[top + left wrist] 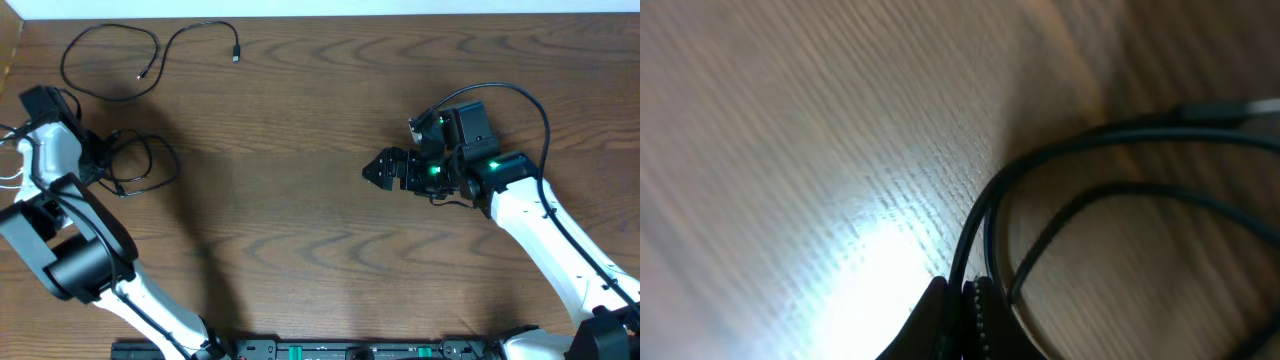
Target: Untangle cables
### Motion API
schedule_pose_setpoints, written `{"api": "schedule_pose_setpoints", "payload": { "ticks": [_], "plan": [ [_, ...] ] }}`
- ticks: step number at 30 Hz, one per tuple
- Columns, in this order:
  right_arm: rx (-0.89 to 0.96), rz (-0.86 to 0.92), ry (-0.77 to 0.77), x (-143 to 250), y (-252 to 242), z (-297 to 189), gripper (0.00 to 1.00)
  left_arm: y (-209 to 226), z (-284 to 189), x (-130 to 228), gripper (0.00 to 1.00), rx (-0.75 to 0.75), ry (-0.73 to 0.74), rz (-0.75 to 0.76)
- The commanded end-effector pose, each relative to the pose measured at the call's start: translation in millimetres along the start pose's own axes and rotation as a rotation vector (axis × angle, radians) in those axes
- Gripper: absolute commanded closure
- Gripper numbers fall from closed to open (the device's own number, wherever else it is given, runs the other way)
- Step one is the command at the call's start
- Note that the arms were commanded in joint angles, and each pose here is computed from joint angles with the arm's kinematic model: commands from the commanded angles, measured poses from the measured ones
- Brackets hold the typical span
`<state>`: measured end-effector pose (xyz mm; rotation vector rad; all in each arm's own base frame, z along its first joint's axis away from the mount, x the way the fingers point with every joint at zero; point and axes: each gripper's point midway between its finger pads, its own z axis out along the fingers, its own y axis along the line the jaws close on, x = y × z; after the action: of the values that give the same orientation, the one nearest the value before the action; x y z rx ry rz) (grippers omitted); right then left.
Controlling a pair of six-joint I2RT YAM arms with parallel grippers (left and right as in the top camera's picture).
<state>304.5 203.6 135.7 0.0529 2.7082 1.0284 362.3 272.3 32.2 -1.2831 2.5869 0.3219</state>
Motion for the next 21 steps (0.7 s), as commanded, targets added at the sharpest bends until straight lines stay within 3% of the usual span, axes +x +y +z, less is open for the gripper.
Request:
{"api": "schedule_pose_setpoints", "payload": {
  "ticks": [1, 6, 13, 18, 19, 21],
  "plan": [
    [-0.002, -0.026, -0.021, -3.8, 4.0, -5.1, 0.01, 1.0, 22.6, 11.4, 0.92, -0.023, 0.048, 0.058],
    [-0.002, -0.025, -0.020, -3.6, 4.0, -5.1, 0.01, 5.8, 24.1, 4.1, 0.92, -0.034, 0.028, 0.046],
    [-0.002, -0.026, -0.021, -3.9, 4.2, -5.1, 0.01, 4.3, -53.9, -47.8, 0.91, 0.031, -0.181, -0.007],
    [-0.002, -0.026, -0.020, -3.8, 4.2, -5.1, 0.01, -2.1, -127.3, -66.5, 0.76, 0.170, -0.318, -0.086],
    [-0.002, -0.025, -0.020, -3.8, 4.0, -5.1, 0.01, -7.4, -142.0, -66.9, 0.71, 0.222, -0.334, -0.087],
    [-0.002, -0.024, -0.021, -4.1, 3.7, -5.4, 0.01, -22.2, -170.7, -63.6, 0.52, 0.352, -0.347, -0.083]
  ]
}}
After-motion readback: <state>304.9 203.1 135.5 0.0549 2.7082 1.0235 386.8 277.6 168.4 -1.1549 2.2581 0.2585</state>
